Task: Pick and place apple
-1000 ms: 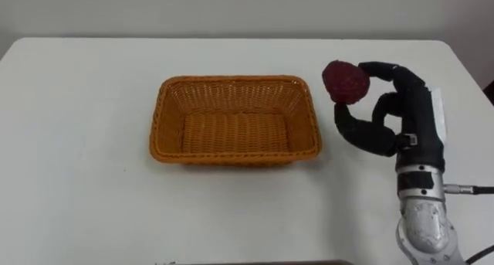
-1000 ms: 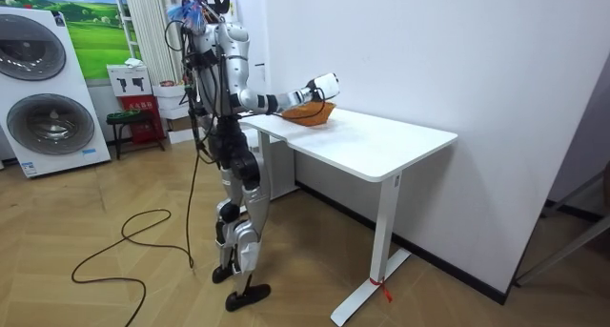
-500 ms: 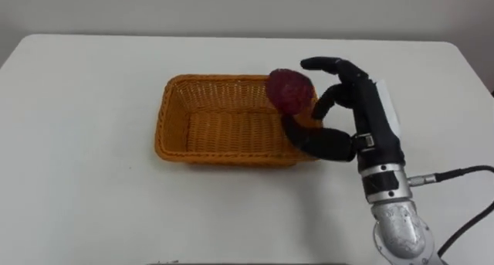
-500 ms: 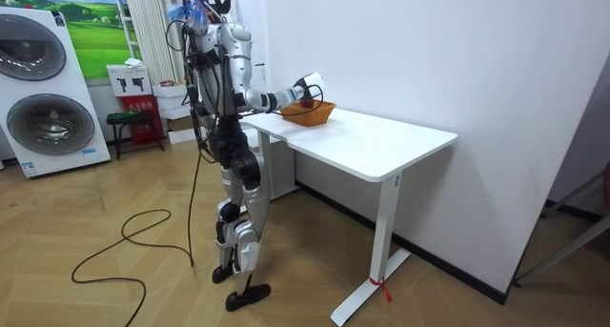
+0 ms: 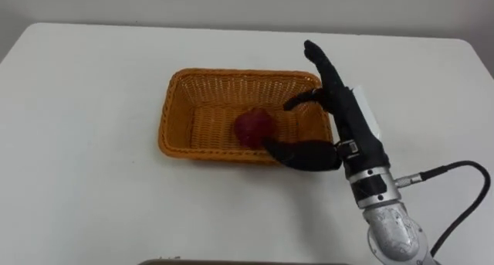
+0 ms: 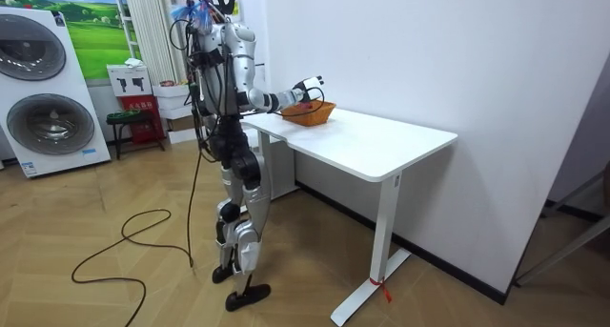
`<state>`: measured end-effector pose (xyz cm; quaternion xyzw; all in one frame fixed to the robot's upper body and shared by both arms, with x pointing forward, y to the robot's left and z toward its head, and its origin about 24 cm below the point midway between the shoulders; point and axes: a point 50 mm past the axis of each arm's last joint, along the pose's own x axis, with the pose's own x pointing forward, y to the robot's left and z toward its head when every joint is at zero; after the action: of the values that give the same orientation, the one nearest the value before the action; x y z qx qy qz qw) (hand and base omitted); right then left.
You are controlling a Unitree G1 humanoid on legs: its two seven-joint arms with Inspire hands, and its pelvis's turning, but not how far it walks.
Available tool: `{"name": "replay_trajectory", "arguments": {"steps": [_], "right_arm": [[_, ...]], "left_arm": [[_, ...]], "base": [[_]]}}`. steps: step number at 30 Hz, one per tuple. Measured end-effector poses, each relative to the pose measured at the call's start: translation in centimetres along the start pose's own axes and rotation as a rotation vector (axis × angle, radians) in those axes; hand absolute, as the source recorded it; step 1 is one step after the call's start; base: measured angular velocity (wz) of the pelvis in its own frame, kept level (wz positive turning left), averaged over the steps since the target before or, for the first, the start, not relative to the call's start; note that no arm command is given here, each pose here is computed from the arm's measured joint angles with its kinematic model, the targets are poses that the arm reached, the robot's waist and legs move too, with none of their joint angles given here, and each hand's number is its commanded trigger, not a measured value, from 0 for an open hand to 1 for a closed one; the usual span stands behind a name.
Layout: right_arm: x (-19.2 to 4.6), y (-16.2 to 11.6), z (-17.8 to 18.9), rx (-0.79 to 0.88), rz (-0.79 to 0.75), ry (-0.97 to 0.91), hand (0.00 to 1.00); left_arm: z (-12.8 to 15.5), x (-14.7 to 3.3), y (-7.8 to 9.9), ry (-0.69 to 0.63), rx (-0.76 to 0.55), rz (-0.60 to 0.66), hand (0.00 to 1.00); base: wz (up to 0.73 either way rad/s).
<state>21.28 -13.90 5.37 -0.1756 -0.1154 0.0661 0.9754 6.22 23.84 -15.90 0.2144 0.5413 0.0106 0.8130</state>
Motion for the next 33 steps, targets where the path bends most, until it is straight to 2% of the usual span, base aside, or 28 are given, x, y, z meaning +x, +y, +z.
{"name": "replay_trajectory", "arguments": {"steps": [5,10,14,19,21,25,27,30,31,33], "right_arm": [[0.1,-0.4,-0.1,-0.029,-0.015,0.005,0.0],[0.2,-2.8,-0.6,-0.052,-0.137,0.025,0.0],[-0.2,-6.2,-1.7,-0.002,-0.364,0.076,0.0],[-2.3,-10.7,-4.7,0.064,-0.687,0.225,0.0],[-4.1,-13.0,-6.7,0.09,-0.873,0.325,0.0],[-7.8,-15.1,-9.7,0.164,-1.167,0.509,0.0],[-10.8,-16.3,-11.4,0.252,-1.376,0.622,0.0],[-14.4,-17.0,-12.6,0.285,-1.592,0.738,0.0],[-15.1,-17.1,-12.8,0.281,-1.627,0.761,0.0],[-18.2,-16.6,-13.7,0.246,-1.723,0.882,0.0]], "left_arm": [[-0.4,-0.1,0.0,0.01,0.003,0.0,0.0],[-1.2,-0.4,0.0,0.026,-0.013,0.006,0.0],[-2.6,-0.8,0.7,0.075,-0.027,0.038,0.0],[-4.5,-1.5,0.9,0.126,-0.065,0.066,0.0],[-5.5,-1.9,1.3,0.155,-0.087,0.099,0.0],[-5.9,-2.1,1.6,0.169,-0.093,0.126,0.0],[-6.1,-2.2,1.7,0.177,-0.096,0.131,0.0],[-6.1,-2.3,2.0,0.18,-0.123,0.148,0.0],[-6.0,-2.3,2.1,0.174,-0.127,0.153,0.0],[-5.5,-2.2,2.6,0.142,-0.141,0.175,0.0]], "base": [[0.0],[0.05],[0.01],[-0.01],[0.05],[0.02],[0.11],[0.03],[0.0],[0.0]]}}
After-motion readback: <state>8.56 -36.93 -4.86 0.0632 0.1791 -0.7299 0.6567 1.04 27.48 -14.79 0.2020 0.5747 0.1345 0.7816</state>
